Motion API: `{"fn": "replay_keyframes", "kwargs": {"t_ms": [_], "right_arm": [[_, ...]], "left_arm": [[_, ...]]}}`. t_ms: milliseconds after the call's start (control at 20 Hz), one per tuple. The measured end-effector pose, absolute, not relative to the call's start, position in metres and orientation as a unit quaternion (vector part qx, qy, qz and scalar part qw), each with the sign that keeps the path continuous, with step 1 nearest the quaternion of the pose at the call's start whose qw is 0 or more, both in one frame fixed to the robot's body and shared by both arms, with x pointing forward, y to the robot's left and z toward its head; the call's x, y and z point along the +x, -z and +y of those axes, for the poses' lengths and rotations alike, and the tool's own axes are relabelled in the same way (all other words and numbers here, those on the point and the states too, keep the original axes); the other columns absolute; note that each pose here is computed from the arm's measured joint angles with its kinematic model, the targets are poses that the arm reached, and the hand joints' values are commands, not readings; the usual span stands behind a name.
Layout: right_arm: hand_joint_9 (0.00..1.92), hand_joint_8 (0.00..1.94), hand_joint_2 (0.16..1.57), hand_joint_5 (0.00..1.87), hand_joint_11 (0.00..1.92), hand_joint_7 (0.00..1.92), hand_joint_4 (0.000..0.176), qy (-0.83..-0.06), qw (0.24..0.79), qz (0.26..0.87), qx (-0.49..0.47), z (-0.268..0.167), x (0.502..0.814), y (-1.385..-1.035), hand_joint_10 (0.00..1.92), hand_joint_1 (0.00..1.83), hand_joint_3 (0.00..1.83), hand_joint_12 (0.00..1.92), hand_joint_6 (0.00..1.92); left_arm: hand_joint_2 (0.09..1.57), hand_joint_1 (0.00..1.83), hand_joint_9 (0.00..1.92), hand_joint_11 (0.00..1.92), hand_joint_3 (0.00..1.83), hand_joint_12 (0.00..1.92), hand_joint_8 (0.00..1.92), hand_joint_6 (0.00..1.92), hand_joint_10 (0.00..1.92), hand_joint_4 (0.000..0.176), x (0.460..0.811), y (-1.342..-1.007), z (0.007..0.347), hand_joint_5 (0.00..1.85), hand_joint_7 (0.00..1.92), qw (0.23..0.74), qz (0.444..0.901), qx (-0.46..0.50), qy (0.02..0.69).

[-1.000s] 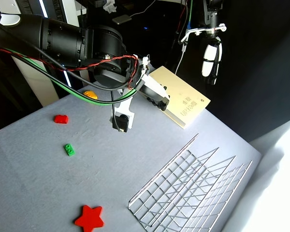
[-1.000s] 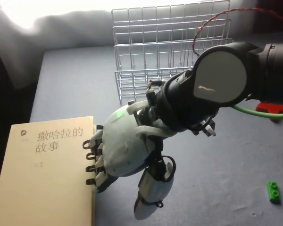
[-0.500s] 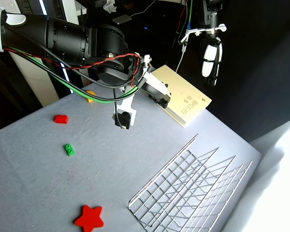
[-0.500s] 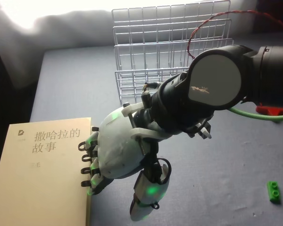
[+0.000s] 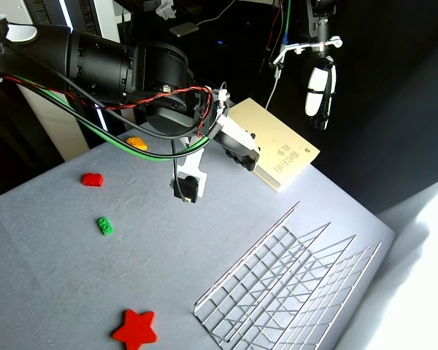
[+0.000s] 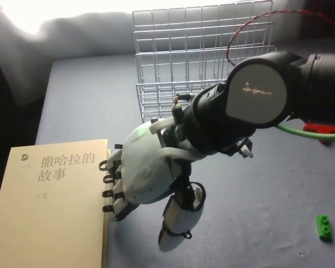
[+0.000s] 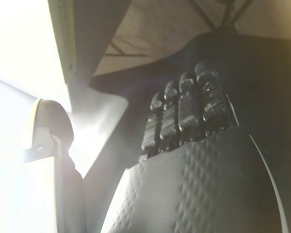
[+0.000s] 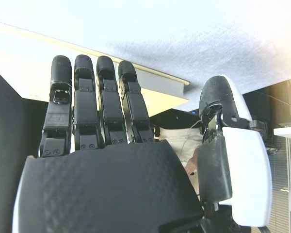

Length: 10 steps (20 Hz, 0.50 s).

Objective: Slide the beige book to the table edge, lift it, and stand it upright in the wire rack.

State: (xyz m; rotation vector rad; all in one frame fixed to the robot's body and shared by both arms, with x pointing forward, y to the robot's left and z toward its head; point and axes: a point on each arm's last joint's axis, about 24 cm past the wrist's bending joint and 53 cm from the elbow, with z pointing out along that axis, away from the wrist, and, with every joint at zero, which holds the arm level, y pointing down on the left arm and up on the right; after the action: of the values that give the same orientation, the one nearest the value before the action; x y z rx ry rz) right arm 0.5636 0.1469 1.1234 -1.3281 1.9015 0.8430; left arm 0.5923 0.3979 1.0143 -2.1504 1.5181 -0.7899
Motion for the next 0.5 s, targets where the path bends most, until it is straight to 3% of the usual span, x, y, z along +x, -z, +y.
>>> {"fn": "replay_keyframes", "kwargs": {"t_ms": [50,100,500], "right_arm": [[0.30,0.01,1.13,0.29,0.00,0.31,0.000,-0.323,0.331,0.727,-0.508,0.148,0.563,-1.123,0.01,0.23,0.00,0.77,0.00],[0.31,0.01,1.12,0.30,0.00,0.32,0.000,-0.324,0.332,0.726,-0.508,0.150,0.562,-1.123,0.01,0.23,0.00,0.81,0.01],[0.29,0.00,1.13,0.29,0.00,0.31,0.000,-0.331,0.342,0.715,-0.511,0.165,0.558,-1.128,0.00,0.24,0.00,0.79,0.00]], "left_arm": [[1.06,0.75,0.13,0.00,0.00,0.33,0.00,0.01,0.00,0.000,0.593,-1.015,0.398,0.13,0.14,0.196,0.542,-0.767,0.283],[1.08,0.72,0.10,0.00,0.00,0.22,0.00,0.00,0.00,0.000,0.593,-1.015,0.398,0.09,0.10,0.196,0.542,-0.767,0.283],[1.07,0.71,0.11,0.00,0.00,0.25,0.00,0.00,0.00,0.000,0.593,-1.015,0.398,0.10,0.11,0.197,0.542,-0.766,0.284]]}}
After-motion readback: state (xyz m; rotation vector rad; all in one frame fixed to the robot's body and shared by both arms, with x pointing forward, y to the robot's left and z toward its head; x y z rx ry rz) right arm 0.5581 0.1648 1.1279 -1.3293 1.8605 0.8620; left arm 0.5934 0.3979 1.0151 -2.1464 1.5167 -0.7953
